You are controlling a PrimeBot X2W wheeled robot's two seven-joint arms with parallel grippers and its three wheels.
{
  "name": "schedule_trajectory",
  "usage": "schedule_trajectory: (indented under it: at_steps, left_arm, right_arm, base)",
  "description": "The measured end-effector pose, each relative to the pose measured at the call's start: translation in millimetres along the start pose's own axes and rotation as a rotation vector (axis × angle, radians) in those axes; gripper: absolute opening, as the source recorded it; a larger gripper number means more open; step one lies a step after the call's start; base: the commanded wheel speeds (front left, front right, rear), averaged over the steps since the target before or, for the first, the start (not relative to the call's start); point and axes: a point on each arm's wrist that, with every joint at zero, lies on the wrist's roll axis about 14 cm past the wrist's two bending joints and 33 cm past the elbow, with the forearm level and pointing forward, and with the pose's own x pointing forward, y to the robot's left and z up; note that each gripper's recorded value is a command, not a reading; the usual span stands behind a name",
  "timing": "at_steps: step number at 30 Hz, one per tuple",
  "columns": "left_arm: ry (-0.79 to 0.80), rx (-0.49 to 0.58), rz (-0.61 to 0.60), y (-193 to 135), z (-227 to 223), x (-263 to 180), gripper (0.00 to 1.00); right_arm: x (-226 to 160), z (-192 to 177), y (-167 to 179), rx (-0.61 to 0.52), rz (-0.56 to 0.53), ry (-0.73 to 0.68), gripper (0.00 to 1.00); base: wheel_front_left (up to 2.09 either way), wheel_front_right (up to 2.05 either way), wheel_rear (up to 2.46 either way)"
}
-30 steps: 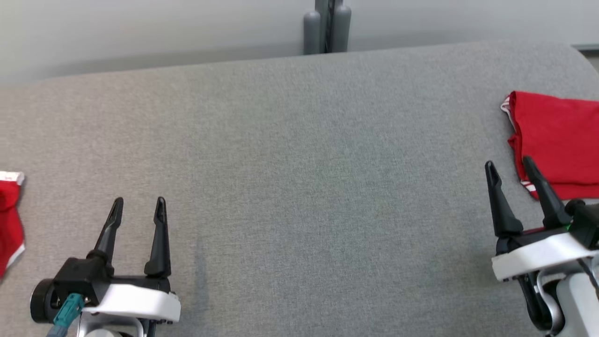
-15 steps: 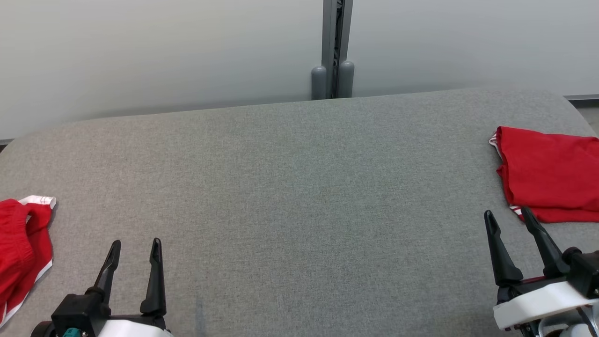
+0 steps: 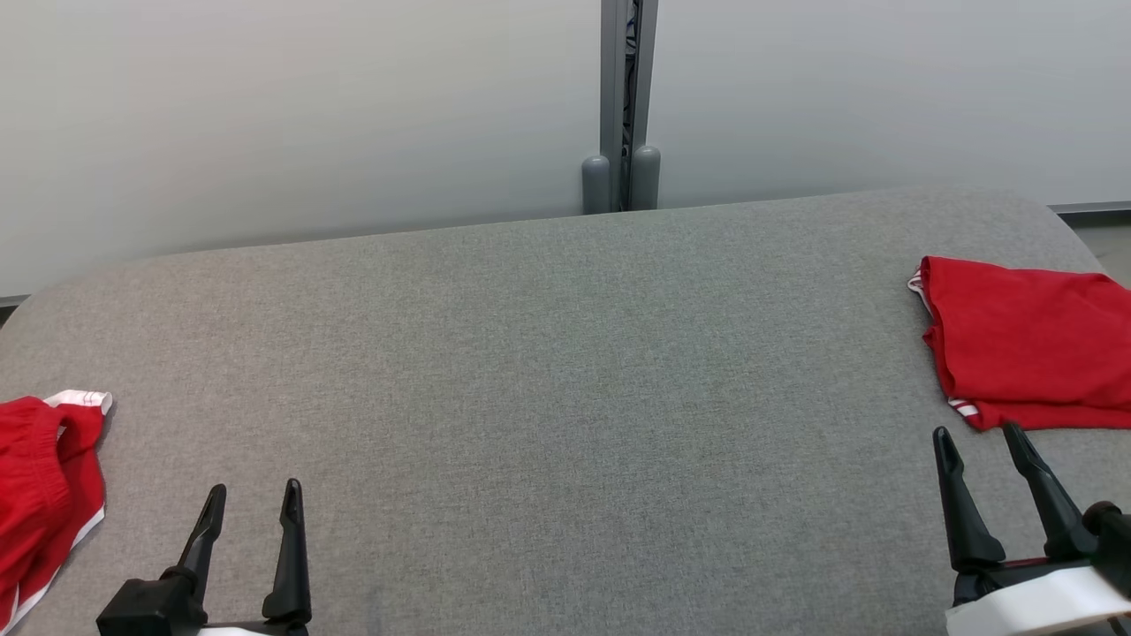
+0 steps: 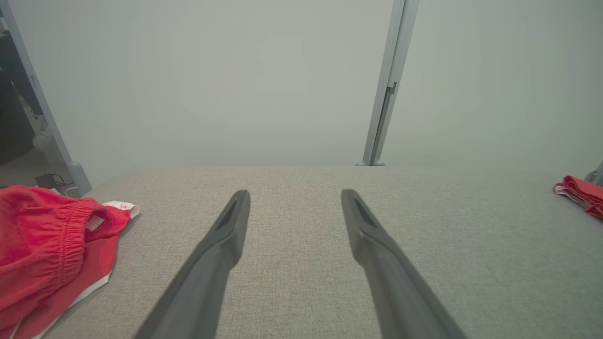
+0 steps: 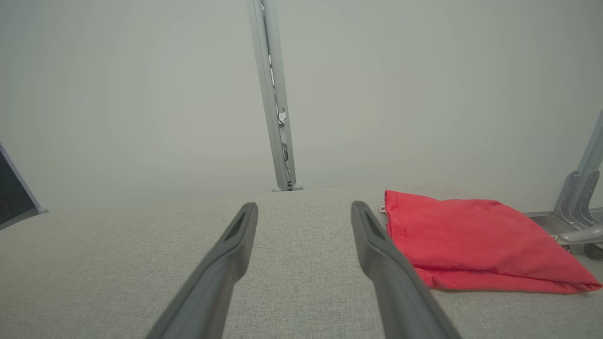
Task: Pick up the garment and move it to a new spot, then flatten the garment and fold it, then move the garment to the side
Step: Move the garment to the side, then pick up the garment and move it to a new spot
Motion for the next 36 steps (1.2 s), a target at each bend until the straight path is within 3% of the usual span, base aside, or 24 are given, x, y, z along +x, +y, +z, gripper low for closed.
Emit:
schedule_trajectory:
  at_steps: [23,36]
  left_arm:
    - [0.003,-0.008,0.027,6.9,-1.6,0.7,1.0]
    - [-0.118,-0.042,0.223,60.2,28.6,-15.1,1.0]
  right_arm:
    - [2.8,-1.7,0.4,-0.003,-0.001,0.014,1.0]
    - [39.7,-14.5,54.4,0.018,0.168,0.042,1.0]
  base:
    - [0.0,0.0,0.0]
    - [0.0,0.0,0.0]
